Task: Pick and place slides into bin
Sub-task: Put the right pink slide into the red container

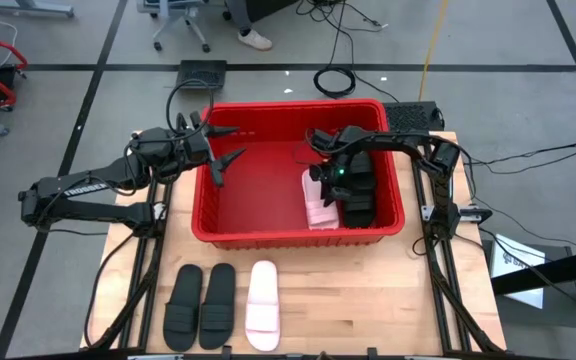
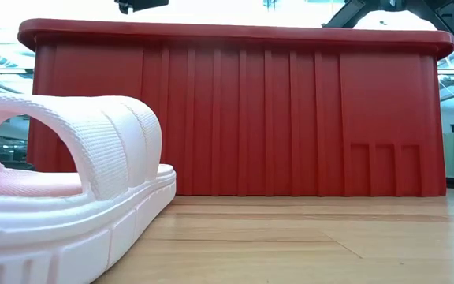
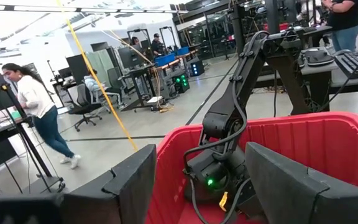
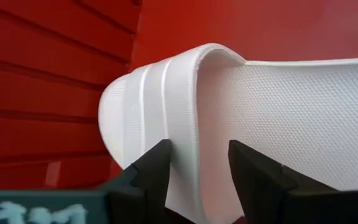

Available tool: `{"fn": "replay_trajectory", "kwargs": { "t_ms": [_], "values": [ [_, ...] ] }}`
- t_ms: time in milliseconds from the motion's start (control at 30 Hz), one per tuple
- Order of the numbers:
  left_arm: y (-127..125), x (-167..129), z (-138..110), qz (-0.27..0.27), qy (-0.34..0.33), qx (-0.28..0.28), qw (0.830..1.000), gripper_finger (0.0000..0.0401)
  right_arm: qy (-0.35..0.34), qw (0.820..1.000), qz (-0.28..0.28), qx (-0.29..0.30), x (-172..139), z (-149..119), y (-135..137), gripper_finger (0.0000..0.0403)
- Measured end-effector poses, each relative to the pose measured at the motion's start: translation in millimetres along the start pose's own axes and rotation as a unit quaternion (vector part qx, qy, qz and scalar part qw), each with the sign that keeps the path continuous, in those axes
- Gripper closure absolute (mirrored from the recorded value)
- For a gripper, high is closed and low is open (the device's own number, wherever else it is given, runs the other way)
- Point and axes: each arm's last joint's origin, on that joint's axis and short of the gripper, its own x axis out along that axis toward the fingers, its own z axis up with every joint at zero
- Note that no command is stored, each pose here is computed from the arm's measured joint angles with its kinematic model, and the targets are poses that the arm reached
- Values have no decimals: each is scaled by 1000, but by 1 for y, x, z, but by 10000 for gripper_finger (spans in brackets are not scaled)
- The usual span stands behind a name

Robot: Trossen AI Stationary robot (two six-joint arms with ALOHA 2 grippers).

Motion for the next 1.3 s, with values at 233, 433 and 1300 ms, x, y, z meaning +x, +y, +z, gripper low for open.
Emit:
{"fn": "replay_trajectory", "kwargs": {
  "t_ms": [233, 433, 1300],
  "values": [
    [0, 0, 0, 0, 0, -1, 1000, 148, 2, 999, -29, -18, -1, 2, -4, 228],
    [0, 0, 0, 0, 2, -1, 1000, 148, -12, 999, -41, -12, -2, 5, -6, 228],
    [0, 0, -1, 0, 4, -2, 1000, 148, -41, 999, -7, 22, -4, 9, 0, 234]
  ]
}}
